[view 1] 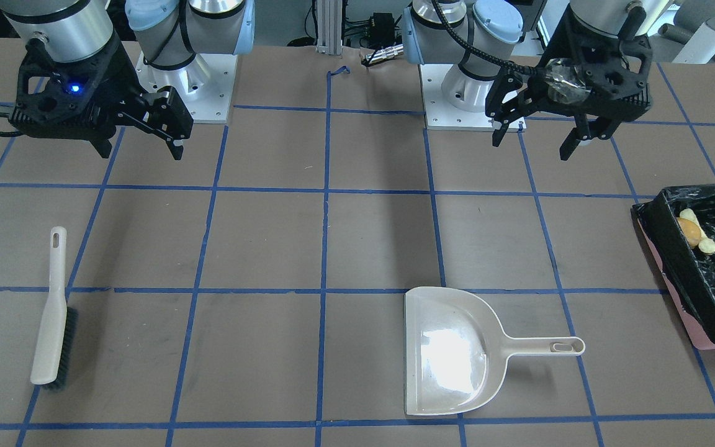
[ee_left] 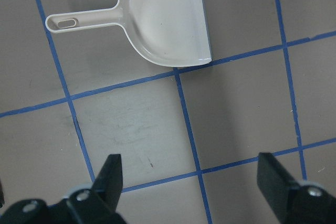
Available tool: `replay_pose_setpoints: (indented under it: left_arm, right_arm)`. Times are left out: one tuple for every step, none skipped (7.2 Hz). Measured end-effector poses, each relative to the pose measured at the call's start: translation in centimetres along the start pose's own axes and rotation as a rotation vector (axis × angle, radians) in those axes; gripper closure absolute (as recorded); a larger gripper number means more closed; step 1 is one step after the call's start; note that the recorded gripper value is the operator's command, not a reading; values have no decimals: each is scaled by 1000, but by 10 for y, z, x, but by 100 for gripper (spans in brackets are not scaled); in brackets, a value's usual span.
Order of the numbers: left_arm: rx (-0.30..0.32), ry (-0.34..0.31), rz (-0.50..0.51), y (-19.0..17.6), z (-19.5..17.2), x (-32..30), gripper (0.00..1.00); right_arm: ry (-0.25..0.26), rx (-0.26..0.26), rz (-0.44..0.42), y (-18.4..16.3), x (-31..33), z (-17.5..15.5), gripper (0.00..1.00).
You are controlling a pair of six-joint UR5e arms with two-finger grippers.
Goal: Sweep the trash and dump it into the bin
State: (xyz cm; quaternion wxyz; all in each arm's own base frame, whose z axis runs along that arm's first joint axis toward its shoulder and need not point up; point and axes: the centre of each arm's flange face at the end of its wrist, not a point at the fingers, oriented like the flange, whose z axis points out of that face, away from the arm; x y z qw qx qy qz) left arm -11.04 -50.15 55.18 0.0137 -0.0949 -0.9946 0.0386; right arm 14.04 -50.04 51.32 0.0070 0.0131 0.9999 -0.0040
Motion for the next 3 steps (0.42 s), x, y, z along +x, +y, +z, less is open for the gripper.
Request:
replay_pose_setpoints:
  left_arm:
    - [-2,-8,-3,0,0,0,7]
    - [-4,-12,-2,0,1,0,7]
    - [-6,-12,0,1,2,0,5]
  right_arm:
    - [0,0,0,0,0,0,0]
    - [0,0,0,0,0,0,0]
    - [0,0,1,0,0,0,0]
